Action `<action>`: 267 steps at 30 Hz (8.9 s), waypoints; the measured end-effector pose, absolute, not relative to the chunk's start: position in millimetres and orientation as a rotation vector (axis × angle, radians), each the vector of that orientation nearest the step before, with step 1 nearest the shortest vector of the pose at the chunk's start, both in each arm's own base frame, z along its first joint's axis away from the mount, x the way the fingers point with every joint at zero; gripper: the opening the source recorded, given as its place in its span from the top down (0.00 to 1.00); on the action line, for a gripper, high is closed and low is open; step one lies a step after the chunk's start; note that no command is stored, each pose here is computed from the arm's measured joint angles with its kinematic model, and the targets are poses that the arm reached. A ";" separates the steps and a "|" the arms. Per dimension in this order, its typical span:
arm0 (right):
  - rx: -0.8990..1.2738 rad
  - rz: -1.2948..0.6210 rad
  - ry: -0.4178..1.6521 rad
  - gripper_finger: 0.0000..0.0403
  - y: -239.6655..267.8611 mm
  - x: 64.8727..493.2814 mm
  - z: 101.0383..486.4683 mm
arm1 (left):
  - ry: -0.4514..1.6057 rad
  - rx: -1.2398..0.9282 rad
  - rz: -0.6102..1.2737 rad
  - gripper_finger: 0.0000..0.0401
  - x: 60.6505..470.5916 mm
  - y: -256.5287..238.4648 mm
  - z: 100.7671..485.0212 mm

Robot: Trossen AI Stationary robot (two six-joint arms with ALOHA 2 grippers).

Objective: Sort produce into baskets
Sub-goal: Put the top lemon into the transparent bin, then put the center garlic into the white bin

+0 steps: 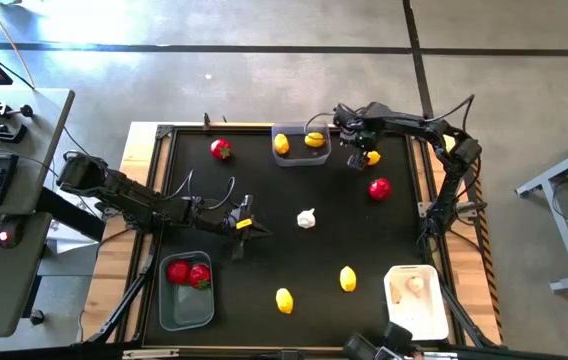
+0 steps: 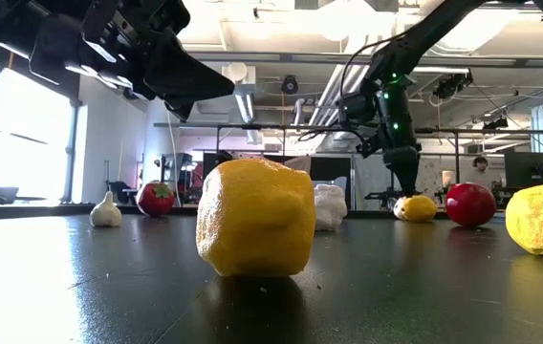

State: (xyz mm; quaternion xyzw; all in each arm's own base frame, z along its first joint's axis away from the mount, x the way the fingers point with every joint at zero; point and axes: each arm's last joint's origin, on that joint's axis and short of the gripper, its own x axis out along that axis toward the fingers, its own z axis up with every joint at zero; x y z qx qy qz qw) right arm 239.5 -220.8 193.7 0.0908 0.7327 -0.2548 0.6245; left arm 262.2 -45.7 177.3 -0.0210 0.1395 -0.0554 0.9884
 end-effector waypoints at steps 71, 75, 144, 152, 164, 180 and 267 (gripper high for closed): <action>0.267 -0.656 0.803 0.75 -176.1 309.9 256.4 | 0.270 -0.029 0.049 1.00 261.8 -42.0 178.3; 0.231 -0.636 0.810 0.75 -192.8 329.7 256.7 | 0.270 -0.029 0.049 1.00 261.8 -41.9 178.3; 0.150 -0.530 0.425 1.00 -32.9 326.6 183.7 | 0.263 0.005 0.035 1.00 261.5 -44.4 179.1; 0.128 -0.581 0.409 0.99 29.4 316.6 173.4 | 0.264 0.007 0.033 1.00 261.4 -44.7 179.0; 0.094 -0.529 0.464 0.57 57.5 312.8 172.8 | 0.232 0.045 0.030 1.00 262.4 -44.1 182.0; 0.122 -0.520 0.620 0.24 57.3 318.6 128.1 | 0.232 0.042 0.030 1.00 262.4 -44.1 182.0; 1.092 -0.338 1.840 0.33 183.6 123.9 183.9 | 0.245 0.049 0.034 1.00 262.1 -43.9 180.7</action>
